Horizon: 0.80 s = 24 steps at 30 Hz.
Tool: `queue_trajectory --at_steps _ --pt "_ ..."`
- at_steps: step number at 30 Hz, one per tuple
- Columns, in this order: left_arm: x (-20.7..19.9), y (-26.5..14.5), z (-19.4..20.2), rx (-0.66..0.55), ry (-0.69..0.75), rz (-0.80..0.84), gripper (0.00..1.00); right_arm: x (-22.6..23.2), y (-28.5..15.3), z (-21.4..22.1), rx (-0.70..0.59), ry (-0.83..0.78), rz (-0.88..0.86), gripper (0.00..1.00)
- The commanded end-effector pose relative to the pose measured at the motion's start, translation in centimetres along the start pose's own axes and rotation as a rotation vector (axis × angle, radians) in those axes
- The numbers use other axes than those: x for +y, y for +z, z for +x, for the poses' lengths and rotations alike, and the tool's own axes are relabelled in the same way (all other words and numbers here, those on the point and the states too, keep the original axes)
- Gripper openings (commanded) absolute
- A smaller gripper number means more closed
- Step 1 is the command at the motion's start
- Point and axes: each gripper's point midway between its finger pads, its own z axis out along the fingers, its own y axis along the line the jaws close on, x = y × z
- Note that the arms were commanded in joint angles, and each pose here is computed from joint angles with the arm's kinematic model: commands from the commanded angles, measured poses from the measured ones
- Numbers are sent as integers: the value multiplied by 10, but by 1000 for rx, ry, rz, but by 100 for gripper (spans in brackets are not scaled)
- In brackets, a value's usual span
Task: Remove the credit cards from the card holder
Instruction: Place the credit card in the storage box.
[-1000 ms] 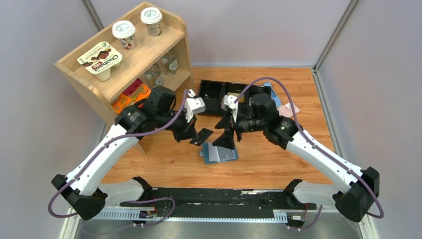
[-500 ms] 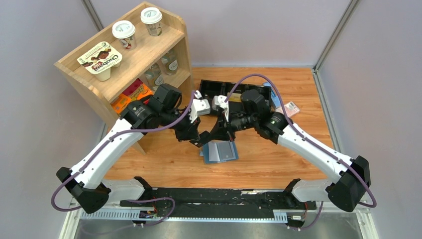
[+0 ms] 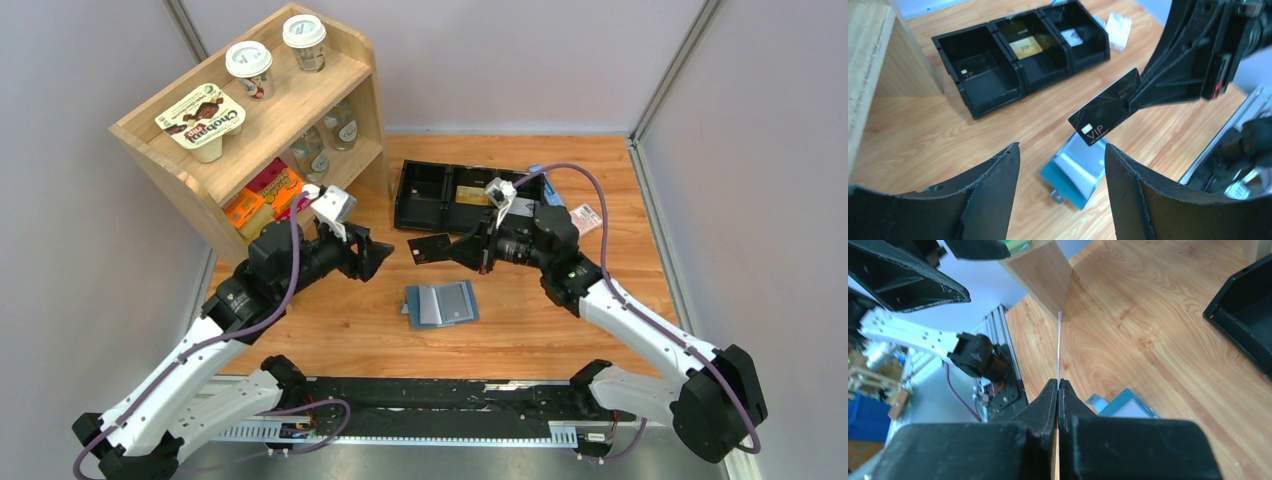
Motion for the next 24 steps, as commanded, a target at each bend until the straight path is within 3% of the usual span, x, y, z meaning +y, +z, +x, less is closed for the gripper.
queue_trajectory --at_steps 1,6,12,16,24 --pt "-6 10 -45 -281 -248 18 70 22 -12 -53 -308 124 -48 0" --pt "-15 23 -39 -338 -420 90 70 25 -28 -67 -459 193 -51 0" --pt "-20 33 -32 -408 -631 168 69 27 -41 -72 -535 237 -52 0" --pt "-28 35 -38 -458 -679 251 69 27 -45 -73 -553 259 -53 0" --pt "-42 50 -36 -437 -775 358 61 26 -48 -74 -575 294 -73 0"
